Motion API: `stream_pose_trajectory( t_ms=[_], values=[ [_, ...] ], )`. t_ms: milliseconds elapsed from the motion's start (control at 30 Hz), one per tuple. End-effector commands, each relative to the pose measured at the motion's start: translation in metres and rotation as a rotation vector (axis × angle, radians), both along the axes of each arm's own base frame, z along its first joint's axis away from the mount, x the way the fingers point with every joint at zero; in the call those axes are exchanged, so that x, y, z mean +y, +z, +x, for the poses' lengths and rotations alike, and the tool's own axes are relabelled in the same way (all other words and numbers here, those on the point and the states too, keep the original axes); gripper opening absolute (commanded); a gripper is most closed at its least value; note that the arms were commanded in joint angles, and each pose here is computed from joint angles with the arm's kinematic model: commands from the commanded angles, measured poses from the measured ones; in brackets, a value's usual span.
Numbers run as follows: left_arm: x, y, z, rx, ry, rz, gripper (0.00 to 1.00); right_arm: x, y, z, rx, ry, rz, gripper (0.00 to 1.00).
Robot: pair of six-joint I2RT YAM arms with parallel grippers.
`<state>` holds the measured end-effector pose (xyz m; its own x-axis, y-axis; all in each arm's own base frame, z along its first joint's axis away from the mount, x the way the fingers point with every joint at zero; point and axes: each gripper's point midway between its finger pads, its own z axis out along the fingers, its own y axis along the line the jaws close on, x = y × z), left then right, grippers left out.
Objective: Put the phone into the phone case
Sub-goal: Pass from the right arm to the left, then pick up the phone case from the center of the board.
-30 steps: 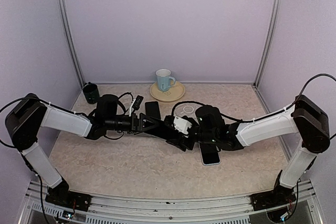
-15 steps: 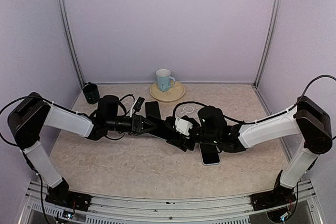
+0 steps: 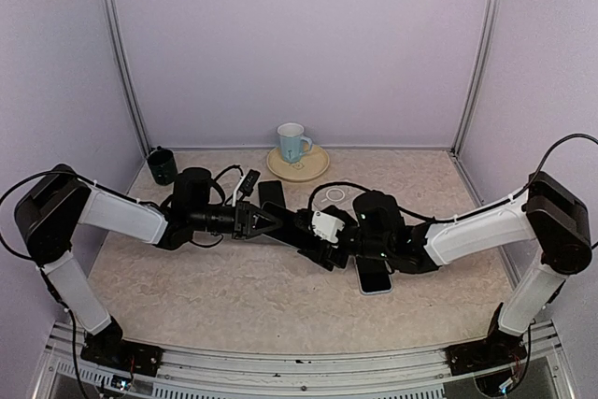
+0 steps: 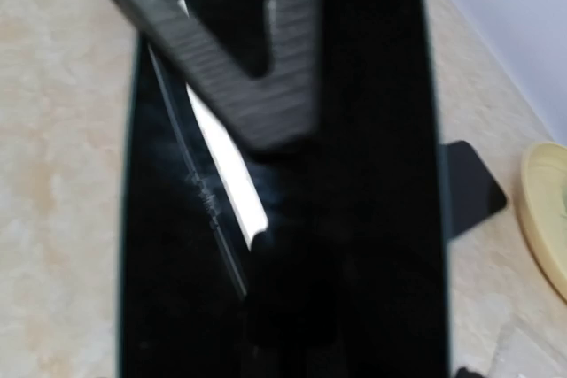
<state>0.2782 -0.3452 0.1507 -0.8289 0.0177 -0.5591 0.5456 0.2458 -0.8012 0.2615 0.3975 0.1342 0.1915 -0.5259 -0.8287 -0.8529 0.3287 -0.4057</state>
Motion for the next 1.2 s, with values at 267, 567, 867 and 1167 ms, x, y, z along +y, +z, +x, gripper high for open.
stream_pose_trajectory(
  t_ms=[267, 567, 867, 1167],
  values=[
    [0.007, 0.028, 0.001, -0.173, 0.048, -0.047, 0.00, -0.033, 0.068, 0.023, 0.075, -0.174, 0.236, 1.00],
    [0.022, 0.039, 0.010, -0.205, 0.178, -0.035, 0.00, -0.113, 0.073, 0.092, 0.265, -0.506, 0.352, 1.00],
    [0.030, 0.040, 0.016, -0.170, 0.255, -0.029, 0.00, -0.185, 0.045, 0.136, 0.402, -0.814, 0.379, 0.94],
    [0.036, 0.044, 0.018, -0.166, 0.311, -0.053, 0.00, -0.229, 0.005, 0.172, 0.551, -0.952, 0.365, 0.82]
  ],
)
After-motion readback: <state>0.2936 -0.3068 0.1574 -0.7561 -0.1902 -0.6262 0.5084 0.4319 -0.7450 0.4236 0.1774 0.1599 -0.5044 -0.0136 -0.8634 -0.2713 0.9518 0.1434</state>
